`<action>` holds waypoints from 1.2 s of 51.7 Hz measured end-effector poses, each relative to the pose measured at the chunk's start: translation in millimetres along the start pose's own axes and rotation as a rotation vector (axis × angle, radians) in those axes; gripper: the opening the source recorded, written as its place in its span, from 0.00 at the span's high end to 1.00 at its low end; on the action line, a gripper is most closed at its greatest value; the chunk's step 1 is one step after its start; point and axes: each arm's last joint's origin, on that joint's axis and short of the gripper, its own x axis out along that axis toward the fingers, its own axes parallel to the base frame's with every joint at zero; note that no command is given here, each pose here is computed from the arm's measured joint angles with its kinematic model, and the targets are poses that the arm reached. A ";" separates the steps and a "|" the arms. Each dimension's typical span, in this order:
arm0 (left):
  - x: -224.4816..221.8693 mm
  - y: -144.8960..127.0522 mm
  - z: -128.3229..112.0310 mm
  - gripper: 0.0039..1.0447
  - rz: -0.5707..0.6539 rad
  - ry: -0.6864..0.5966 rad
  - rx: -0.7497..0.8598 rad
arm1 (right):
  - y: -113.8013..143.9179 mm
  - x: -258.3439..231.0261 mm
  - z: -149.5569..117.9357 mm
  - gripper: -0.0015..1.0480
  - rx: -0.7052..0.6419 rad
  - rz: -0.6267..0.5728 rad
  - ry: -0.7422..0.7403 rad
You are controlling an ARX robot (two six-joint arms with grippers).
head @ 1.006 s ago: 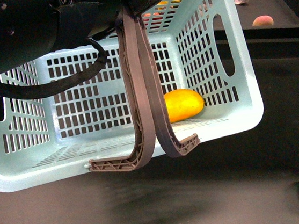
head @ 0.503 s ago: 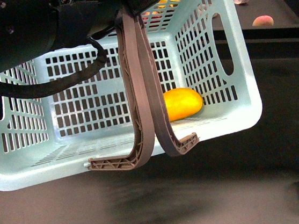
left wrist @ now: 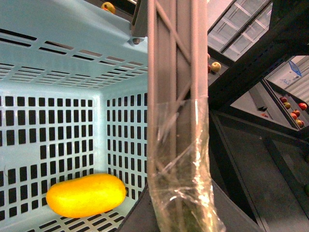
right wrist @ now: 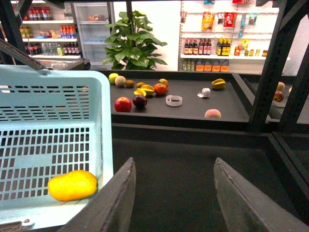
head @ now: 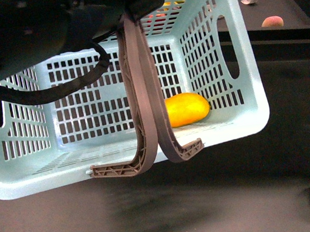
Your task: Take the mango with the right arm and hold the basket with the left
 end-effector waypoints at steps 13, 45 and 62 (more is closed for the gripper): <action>28.3 1.1 5.3 0.94 0.392 -0.070 -0.051 | -0.1 -0.1 0.1 0.07 0.000 0.000 -0.001; 116.5 60.8 31.4 0.94 0.520 -0.152 -0.684 | -0.1 -0.1 0.1 0.08 0.000 0.000 -0.001; 135.4 122.7 29.4 0.94 0.644 -0.206 -0.798 | 0.0 -0.1 0.1 0.08 0.000 0.000 -0.001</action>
